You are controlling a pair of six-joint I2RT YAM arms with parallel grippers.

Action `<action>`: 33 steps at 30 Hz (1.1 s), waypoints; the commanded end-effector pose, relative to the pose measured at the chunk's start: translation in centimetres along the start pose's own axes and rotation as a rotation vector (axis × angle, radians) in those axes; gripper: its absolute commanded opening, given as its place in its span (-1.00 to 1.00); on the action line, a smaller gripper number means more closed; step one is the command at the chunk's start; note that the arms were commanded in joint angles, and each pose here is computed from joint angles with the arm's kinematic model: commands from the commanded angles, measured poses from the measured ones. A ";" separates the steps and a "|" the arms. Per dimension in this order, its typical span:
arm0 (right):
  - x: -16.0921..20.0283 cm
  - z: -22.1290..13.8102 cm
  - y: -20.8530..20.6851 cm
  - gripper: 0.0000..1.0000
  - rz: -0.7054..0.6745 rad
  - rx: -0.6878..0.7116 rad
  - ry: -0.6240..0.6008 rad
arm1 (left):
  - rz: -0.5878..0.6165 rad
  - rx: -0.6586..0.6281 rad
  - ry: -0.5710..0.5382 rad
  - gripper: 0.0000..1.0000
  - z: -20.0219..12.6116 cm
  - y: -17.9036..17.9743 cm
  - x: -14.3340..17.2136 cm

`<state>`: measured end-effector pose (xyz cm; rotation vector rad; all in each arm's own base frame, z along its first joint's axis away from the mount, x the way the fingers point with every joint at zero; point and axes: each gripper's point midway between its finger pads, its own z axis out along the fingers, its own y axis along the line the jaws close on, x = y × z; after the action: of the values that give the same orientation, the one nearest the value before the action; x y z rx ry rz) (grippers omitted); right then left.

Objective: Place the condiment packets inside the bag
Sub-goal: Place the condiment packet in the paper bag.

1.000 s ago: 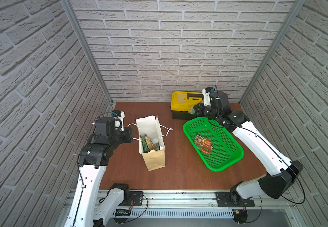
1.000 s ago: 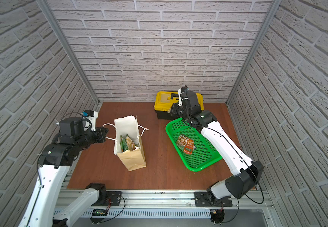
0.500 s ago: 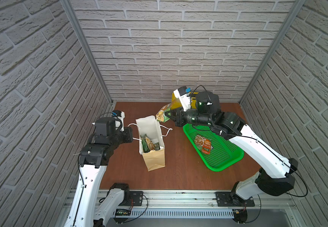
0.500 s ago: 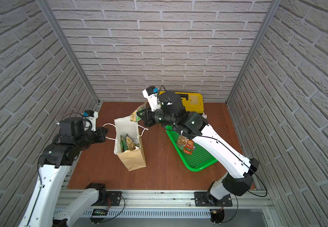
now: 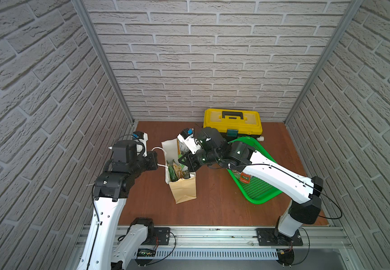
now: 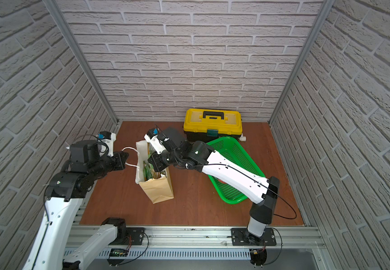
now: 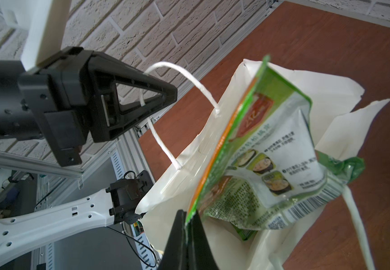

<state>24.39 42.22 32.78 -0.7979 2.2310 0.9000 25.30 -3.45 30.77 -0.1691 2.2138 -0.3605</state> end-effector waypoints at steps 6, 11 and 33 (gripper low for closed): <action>-1.7 -1.9 2.2 -0.95 -0.129 -0.011 -0.042 | 0.002 0.000 -0.027 -0.87 -0.2 0.0 -0.7; 0.4 0.1 2.3 -0.95 -0.179 0.000 0.054 | 0.003 -0.003 -0.028 -0.87 -0.2 0.0 -0.7; -0.3 -5.2 -2.6 0.69 -0.089 0.129 -0.105 | 0.002 -0.035 -0.034 -0.87 -0.3 0.6 -0.6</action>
<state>24.42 38.50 30.71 -0.8563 2.2480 0.6723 25.30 -3.13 30.76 -0.1797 2.2119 -0.3401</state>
